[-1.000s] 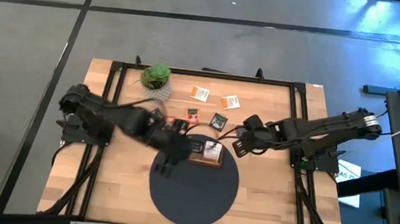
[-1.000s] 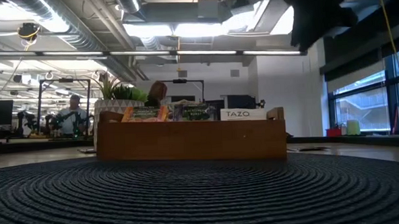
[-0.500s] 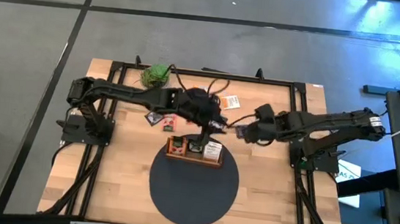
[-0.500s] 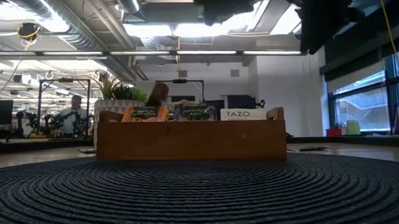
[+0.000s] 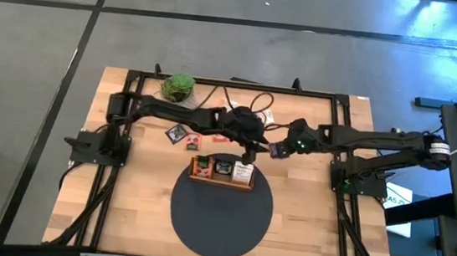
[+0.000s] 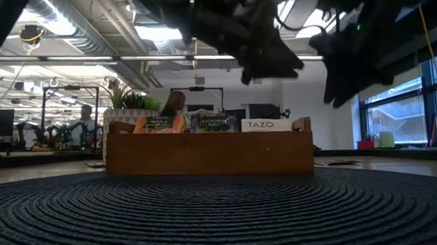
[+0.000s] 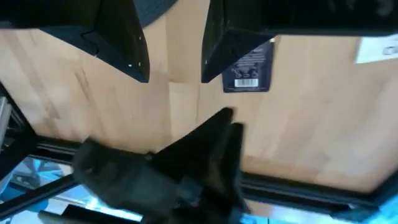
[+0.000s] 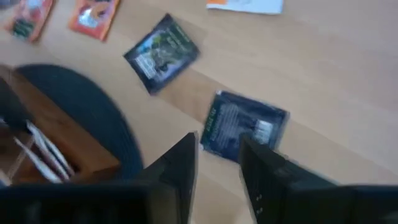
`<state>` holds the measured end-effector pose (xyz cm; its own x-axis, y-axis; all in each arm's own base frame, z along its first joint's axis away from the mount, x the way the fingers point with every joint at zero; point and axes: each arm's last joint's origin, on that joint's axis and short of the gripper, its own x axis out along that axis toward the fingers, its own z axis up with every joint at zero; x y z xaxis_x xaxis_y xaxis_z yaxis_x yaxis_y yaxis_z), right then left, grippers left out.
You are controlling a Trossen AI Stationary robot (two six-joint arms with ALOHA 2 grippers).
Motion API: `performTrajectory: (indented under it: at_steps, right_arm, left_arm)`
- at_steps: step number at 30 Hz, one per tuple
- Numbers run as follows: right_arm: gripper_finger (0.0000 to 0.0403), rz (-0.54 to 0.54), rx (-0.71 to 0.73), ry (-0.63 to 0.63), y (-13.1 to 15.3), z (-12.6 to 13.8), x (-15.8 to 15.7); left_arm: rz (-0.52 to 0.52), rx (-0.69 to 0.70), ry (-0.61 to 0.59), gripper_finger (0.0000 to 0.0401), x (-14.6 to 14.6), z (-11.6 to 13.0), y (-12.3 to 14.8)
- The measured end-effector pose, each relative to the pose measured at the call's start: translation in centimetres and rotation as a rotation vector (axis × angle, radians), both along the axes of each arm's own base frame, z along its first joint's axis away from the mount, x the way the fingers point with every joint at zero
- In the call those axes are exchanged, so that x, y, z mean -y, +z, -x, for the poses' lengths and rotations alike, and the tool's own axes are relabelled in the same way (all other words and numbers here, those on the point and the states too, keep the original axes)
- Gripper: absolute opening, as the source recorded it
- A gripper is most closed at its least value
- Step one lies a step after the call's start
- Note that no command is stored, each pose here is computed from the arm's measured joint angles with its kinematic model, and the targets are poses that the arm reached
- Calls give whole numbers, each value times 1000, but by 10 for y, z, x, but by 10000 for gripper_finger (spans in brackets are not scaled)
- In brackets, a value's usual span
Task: Pick & Place Tea
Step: Put the right violet tea bag into the middle slot of the wooden organizer
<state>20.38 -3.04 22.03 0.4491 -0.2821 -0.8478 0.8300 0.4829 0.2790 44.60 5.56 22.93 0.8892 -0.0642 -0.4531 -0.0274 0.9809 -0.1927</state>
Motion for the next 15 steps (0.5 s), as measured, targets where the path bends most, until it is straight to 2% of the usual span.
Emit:
performTrajectory:
  at_steps: [4, 11, 15]
  right_arm:
    - [120, -13, 22, -30, -23, 4, 4]
    - [120, -89, 15, -182, -50, 16, 9]
    - [120, -119, 48, -195, -61, 19, 8]
  left_arm:
    - [16, -37, 16, 141, -6, -12, -22]
    - [57, -70, 110, 141, -24, -22, -57]
    - [62, -79, 127, 141, -32, -25, -74]
